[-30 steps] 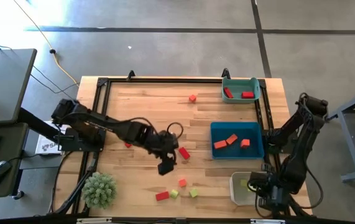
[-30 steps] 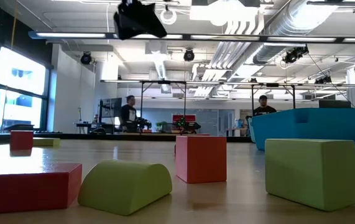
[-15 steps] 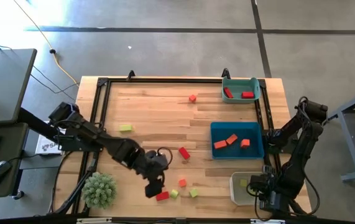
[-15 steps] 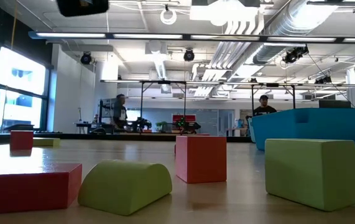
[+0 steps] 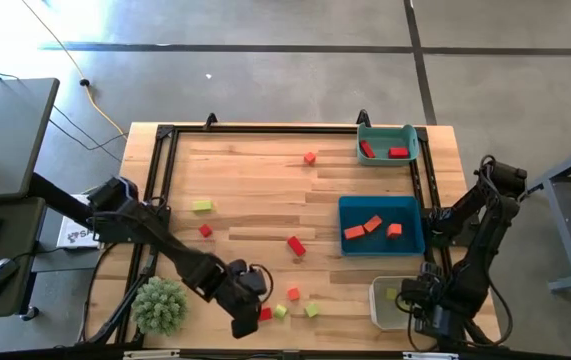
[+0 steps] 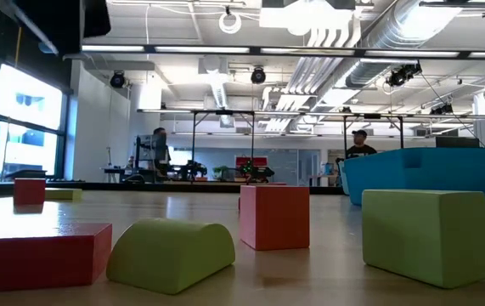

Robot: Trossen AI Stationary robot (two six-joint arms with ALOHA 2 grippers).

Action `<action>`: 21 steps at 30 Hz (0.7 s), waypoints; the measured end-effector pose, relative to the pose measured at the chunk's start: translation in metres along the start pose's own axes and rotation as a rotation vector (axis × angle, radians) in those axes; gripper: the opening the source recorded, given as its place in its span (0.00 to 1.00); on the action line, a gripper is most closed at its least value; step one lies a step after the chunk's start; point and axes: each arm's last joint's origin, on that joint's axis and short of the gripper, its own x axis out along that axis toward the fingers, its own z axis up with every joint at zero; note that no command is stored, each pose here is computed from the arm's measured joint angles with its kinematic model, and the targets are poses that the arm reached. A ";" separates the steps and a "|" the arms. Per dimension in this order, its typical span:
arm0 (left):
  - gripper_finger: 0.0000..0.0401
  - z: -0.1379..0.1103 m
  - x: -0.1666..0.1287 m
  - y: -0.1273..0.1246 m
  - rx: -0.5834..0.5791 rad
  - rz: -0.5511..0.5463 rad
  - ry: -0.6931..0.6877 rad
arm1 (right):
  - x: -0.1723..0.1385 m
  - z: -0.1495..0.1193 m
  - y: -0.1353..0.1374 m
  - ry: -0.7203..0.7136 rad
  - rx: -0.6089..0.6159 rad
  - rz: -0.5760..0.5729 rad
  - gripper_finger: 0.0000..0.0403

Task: Sort & place blocks by color
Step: Put the red wooden block into the green bin

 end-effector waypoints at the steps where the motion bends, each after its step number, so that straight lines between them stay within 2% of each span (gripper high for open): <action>1: 0.61 -0.002 0.005 -0.001 0.003 0.004 0.003 | 0.000 0.001 0.000 0.000 0.002 0.000 0.51; 11: 0.61 -0.026 0.045 -0.009 0.036 0.077 0.070 | 0.000 0.000 -0.003 0.004 -0.003 -0.026 0.51; 21: 0.61 -0.034 0.075 -0.009 0.048 0.106 0.085 | 0.000 0.000 -0.003 0.005 0.004 -0.030 0.51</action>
